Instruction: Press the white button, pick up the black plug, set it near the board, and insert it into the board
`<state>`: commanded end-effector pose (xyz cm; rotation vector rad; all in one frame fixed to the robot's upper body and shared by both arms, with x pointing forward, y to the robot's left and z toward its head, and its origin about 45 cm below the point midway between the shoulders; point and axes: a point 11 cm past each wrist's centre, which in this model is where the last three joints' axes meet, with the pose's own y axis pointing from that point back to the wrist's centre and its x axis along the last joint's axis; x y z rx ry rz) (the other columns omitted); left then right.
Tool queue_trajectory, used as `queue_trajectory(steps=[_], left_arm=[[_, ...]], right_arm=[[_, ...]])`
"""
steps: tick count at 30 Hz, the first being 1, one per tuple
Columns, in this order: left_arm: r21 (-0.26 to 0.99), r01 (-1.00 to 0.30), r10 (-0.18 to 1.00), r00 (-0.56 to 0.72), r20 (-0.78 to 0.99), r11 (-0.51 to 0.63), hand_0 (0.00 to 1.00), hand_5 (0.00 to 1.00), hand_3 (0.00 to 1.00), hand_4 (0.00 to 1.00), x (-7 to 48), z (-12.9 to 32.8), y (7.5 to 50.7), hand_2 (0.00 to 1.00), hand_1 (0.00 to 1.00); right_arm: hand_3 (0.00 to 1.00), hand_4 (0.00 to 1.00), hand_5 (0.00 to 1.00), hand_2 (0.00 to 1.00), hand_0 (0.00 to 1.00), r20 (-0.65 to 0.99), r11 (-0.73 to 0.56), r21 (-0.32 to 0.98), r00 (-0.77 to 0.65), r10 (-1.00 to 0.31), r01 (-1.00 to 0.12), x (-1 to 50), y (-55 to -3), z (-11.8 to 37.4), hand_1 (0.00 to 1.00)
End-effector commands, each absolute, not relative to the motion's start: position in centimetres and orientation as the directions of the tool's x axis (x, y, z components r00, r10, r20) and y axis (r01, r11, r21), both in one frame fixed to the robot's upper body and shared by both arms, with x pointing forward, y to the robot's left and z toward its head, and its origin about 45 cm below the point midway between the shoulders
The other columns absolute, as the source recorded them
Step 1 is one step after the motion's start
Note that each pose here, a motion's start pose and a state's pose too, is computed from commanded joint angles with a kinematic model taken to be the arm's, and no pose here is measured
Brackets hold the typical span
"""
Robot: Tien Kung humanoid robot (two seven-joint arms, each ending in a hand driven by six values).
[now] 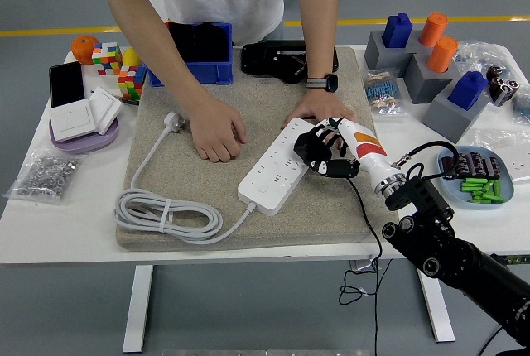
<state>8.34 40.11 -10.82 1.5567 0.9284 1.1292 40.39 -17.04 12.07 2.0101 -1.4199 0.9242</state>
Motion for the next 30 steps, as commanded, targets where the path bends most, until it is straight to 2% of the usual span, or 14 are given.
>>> queue_trajectory(steps=[30], left_arm=[[0.969,0.036,0.933,0.282,0.225,-0.245,0.683,0.202,0.685,0.545,8.6,-10.79,40.04,0.658,0.675]], right_arm=[[0.54,0.754,0.002,0.307,0.244,0.788,-0.33,0.033,0.228,-0.573,-0.943,40.76,-17.3,11.87,0.27]])
